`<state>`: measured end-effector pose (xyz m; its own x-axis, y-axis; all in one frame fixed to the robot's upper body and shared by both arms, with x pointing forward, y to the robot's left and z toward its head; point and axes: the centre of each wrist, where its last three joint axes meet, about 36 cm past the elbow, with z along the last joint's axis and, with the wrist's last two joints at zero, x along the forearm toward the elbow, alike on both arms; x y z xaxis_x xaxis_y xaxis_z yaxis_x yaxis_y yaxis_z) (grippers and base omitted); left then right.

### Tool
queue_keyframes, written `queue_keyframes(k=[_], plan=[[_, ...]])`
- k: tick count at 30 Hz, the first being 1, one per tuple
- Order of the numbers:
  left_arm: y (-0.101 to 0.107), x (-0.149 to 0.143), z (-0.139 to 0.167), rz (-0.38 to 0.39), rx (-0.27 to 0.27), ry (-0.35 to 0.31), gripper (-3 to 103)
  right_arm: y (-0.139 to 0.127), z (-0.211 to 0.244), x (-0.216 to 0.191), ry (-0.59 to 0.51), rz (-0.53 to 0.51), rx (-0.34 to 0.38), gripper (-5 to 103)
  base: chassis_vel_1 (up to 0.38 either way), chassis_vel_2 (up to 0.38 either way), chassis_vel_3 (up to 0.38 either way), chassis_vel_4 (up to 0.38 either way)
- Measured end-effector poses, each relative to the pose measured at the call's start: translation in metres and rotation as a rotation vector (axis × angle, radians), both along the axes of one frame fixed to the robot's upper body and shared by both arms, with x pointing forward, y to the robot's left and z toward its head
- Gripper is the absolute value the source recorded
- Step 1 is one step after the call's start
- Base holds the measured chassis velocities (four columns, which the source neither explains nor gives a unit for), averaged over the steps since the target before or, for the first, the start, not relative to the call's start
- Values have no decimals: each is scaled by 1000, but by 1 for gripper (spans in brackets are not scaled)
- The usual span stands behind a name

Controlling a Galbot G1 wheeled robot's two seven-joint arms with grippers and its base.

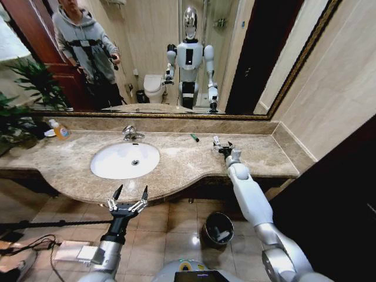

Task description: Pick up the trash from the sink and place it in the trash bin.

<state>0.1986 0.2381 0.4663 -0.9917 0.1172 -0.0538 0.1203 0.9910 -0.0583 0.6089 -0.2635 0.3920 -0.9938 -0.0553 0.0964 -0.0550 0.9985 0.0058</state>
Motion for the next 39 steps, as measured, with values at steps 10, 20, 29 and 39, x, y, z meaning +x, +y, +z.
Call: queue_keyframes(k=[10, 20, 29, 39], plan=[[0, 0, 0, 0, 0, 0, 100, 19, -10, 22, 54, -15, -46, 100, 0, 0, 0, 0], [0, 0, 0, 0, 0, 0, 100, 19, -13, 29, 57, -33, -31, 79, 0, 0, 0, 0], [0, 0, 0, 0, 0, 0, 100, 13, -8, 32, 59, -61, -32, 46, 0, 0, 0, 0], [0, 0, 0, 0, 0, 0, 100, 4, -8, 29, 63, -66, -35, 18, 0, 0, 0, 0]])
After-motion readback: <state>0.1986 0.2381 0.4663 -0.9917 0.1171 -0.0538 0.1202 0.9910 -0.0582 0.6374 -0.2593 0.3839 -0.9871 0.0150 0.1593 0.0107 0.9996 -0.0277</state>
